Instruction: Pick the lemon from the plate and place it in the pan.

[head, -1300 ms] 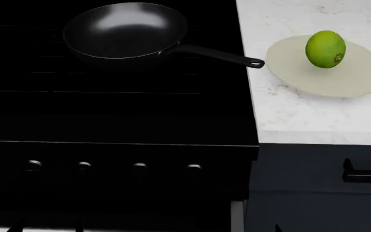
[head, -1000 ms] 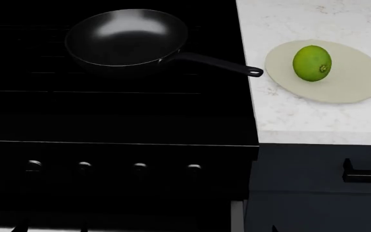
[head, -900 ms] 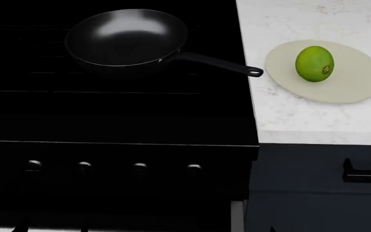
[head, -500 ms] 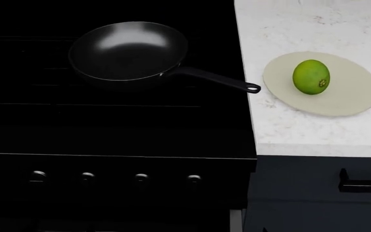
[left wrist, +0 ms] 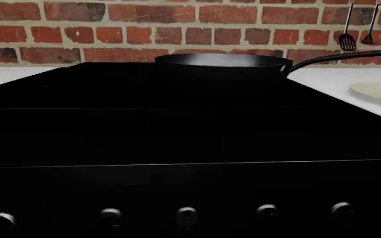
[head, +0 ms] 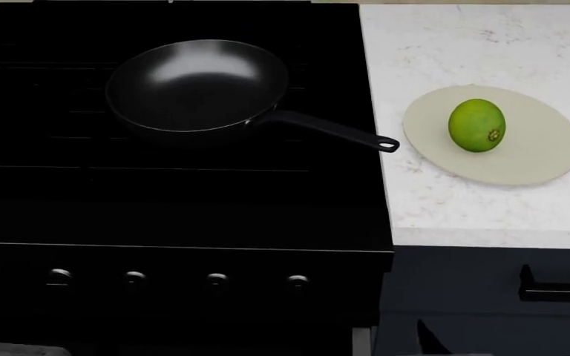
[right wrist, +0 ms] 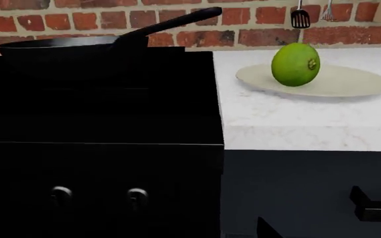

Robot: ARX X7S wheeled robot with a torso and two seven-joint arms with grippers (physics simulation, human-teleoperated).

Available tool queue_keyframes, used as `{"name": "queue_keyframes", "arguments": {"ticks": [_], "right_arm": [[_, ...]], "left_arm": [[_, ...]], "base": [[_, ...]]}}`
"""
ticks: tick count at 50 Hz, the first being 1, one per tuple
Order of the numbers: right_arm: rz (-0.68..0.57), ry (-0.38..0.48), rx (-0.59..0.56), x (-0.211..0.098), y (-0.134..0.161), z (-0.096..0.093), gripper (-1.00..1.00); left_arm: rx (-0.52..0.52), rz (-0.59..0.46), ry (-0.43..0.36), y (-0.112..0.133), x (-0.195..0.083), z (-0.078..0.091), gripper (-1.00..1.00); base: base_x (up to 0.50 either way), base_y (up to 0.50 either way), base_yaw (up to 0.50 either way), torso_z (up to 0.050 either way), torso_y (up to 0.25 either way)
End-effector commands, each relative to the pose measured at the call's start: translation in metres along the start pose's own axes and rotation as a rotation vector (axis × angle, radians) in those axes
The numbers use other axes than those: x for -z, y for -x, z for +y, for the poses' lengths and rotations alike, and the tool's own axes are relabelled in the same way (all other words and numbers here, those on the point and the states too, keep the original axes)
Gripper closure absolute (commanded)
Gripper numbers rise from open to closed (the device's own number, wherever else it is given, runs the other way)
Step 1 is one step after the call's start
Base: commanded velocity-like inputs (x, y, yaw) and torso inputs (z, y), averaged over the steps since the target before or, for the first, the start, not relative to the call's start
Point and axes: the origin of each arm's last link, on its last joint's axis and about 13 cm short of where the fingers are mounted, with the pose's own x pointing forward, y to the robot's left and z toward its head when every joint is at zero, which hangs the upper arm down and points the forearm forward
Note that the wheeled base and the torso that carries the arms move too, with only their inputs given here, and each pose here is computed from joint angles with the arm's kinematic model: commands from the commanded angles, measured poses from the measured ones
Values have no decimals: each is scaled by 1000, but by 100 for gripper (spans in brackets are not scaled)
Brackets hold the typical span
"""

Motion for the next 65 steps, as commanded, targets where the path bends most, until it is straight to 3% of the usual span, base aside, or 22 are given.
{"name": "queue_keyframes", "arguments": {"ticks": [1,3,8,15,25,30,36,65], "right_arm": [[-224,31,-174,-133,22,-20,-100],[-309,35,-213,-162,29,-23,-100],[-365,75,-215,-189,31,-28,-100],[-346,61,-224,-189,33,-28,-100],[-309,65,-194,-188,31,-30,-100],[-311,58,-176,-208,29,-33,-100],[-362,62,-152,-219,29,-36,-100],[-368,69,-145,-222,31,-35,-100]], "left_arm": [[25,-161,-99,20,-122,27,-100],[14,-198,-131,25,-144,33,-100],[-10,-219,-182,26,-161,38,-100],[13,-236,-254,32,-166,35,-100],[12,-226,-252,32,-167,36,-100],[-19,-250,-267,31,-181,42,-100],[-31,-287,-305,31,-192,44,-100],[-7,-285,-306,32,-199,43,-100]], "base": [[0,0,0,0,0],[0,0,0,0,0],[0,0,0,0,0],[0,-42,0,0,0],[0,-350,0,0,0],[0,0,0,0,0],[470,0,0,0,0],[500,0,0,0,1]]}}
